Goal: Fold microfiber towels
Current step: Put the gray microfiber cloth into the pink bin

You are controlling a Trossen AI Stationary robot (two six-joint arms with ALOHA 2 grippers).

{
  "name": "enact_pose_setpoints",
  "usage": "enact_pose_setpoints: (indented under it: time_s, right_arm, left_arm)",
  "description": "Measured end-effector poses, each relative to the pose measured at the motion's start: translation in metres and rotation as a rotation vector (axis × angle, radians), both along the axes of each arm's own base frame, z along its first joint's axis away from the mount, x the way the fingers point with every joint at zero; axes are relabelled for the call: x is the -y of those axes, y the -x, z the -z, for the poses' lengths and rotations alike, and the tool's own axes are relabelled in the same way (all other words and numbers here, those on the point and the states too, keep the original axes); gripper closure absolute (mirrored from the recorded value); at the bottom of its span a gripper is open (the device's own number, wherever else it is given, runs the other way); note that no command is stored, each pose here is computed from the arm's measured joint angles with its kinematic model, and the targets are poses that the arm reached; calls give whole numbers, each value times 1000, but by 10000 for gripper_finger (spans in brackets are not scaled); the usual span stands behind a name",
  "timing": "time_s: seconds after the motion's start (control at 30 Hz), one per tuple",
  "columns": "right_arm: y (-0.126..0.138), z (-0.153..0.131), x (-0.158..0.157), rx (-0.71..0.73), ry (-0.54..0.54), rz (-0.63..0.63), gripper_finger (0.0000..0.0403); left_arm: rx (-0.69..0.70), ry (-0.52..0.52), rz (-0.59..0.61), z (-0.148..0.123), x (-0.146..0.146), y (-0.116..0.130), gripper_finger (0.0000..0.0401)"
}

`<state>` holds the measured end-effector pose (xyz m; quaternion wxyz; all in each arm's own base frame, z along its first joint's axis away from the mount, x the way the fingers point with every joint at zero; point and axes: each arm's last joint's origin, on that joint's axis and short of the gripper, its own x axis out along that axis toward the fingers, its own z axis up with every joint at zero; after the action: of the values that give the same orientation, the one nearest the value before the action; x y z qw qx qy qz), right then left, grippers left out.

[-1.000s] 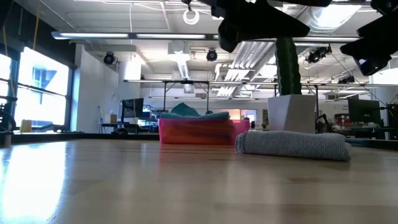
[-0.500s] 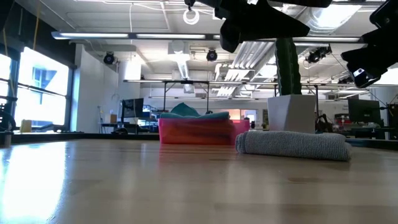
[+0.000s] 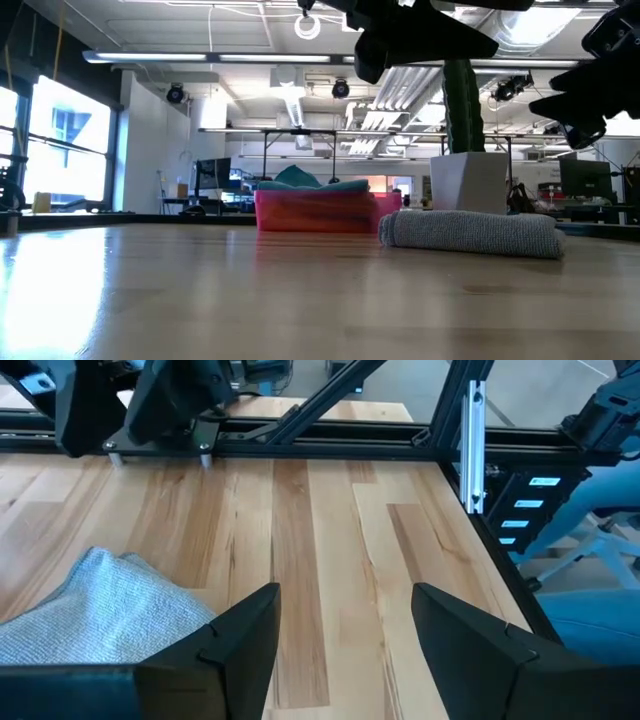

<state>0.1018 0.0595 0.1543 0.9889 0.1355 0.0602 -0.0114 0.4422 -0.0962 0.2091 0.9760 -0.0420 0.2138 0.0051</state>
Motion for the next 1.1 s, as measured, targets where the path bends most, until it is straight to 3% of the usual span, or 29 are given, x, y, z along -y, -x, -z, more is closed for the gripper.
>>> enact_pose_setpoints:
  time_s: [0.13,0.3,0.47,0.67,0.83,1.1]
  right_arm:
    - [0,0,0,0,-78,9,238]
    - [0,1,0,-9,-22,2,238]
    - [0,3,0,-22,-11,-1,238]
    - [0,3,0,-29,-7,-3,238]
    - [0,3,0,-29,-7,-3,238]
    - [1,4,0,-35,-1,-4,238]
  left_arm:
    - [0,-1,-1,0,0,0,185]
    - [-8,-31,-13,6,0,-2,185]
    - [-10,-64,36,32,6,-10,185]
    - [39,-226,98,62,9,-21,185]
    - [32,-353,31,79,2,-31,185]
    - [-63,-365,26,83,-7,-52,170]
